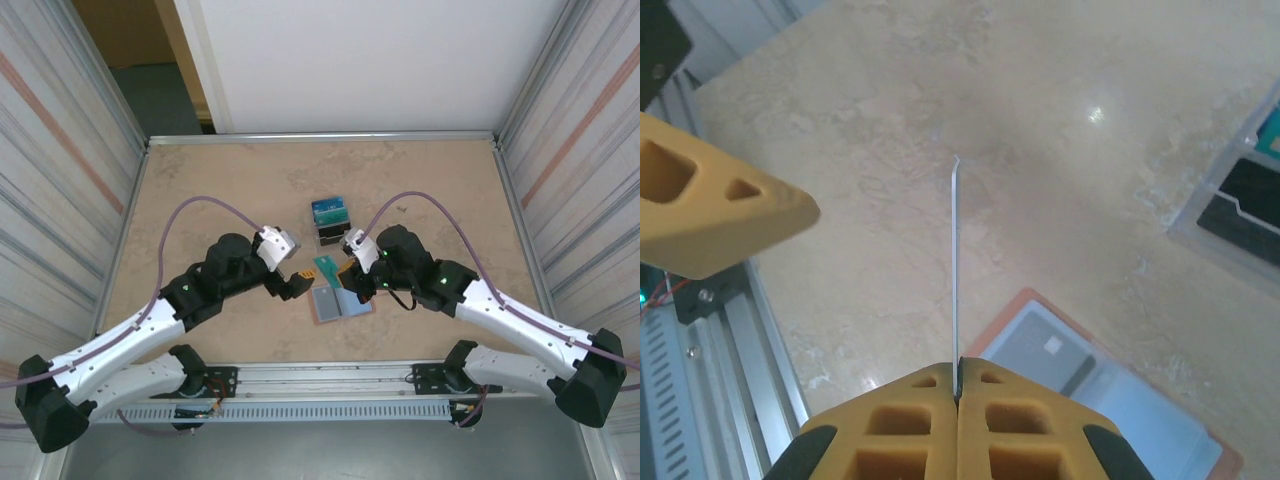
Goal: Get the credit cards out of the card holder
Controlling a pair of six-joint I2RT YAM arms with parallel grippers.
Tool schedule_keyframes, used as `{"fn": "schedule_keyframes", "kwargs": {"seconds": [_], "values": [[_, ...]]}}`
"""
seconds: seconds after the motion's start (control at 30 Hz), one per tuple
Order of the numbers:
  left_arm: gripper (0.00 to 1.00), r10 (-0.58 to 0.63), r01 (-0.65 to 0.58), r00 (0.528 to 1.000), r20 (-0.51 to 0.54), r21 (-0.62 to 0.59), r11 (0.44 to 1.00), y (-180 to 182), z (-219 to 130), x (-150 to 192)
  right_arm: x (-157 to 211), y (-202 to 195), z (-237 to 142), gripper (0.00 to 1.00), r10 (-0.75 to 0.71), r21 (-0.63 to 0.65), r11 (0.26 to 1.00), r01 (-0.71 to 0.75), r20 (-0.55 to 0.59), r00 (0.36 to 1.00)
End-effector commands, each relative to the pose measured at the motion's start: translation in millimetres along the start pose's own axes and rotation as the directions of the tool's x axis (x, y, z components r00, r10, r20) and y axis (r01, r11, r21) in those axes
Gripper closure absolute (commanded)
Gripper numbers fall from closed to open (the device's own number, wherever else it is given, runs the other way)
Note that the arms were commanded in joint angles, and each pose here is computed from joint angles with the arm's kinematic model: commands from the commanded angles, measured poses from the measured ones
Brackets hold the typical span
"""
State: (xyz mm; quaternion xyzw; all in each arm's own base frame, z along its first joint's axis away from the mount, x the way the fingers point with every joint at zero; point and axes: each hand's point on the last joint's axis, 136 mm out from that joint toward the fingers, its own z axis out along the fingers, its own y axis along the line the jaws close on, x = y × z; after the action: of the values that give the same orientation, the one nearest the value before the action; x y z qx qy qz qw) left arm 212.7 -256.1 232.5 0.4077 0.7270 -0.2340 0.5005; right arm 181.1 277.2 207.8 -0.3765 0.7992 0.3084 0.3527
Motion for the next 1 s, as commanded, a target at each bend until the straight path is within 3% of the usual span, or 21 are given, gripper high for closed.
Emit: {"fn": "schedule_keyframes", "kwargs": {"seconds": [0.0, 0.27, 0.33, 0.57, 0.8, 0.87, 0.9, 0.97], "values": [[0.1, 0.133, -0.14, 0.989, 0.061, 0.135, 0.981, -23.8, -3.8, -8.6, -7.6, 12.7, -9.8, 1.0, -0.098, -0.037, 0.995, 0.098, 0.003, 0.995], [0.36, 0.239, -0.258, 0.966, 0.102, 0.263, 0.93, -44.3, 8.4, -14.7, -10.2, 25.0, -15.2, 1.0, -0.146, -0.083, 0.986, 0.145, -0.005, 0.989], [0.45, 0.252, -0.271, 0.962, 0.101, 0.295, 0.916, -48.7, 11.2, -15.6, -11.7, 27.0, -17.1, 1.0, -0.157, -0.086, 0.984, 0.156, -0.006, 0.988], [0.63, 0.257, -0.278, 0.96, 0.107, 0.374, 0.885, -60.0, 16.4, -17.2, -12.9, 29.2, -20.2, 1.0, -0.179, -0.089, 0.98, 0.177, -0.012, 0.984], [1.0, 0.25, -0.273, 0.962, 0.108, 0.411, 0.87, -65.7, 16.2, -17.4, -13.2, 25.3, -17.5, 1.0, -0.184, -0.069, 0.981, 0.183, -0.013, 0.983], [1.0, 0.25, -0.275, 0.962, 0.113, 0.404, 0.872, -65.0, 15.1, -18.8, -15.1, 22.6, -18.0, 1.0, -0.184, -0.051, 0.982, 0.184, -0.003, 0.983], [1.0, 0.252, -0.278, 0.961, 0.116, 0.397, 0.875, -64.0, 14.7, -19.5, -15.3, 20.5, -17.5, 0.97, -0.182, -0.039, 0.983, 0.182, 0.002, 0.983], [1.0, 0.25, -0.281, 0.959, 0.13, 0.383, 0.88, -63.0, 12.6, -20.8, -17.2, 15.6, -20.2, 0.79, -0.179, -0.005, 0.984, 0.18, 0.023, 0.984]]}}
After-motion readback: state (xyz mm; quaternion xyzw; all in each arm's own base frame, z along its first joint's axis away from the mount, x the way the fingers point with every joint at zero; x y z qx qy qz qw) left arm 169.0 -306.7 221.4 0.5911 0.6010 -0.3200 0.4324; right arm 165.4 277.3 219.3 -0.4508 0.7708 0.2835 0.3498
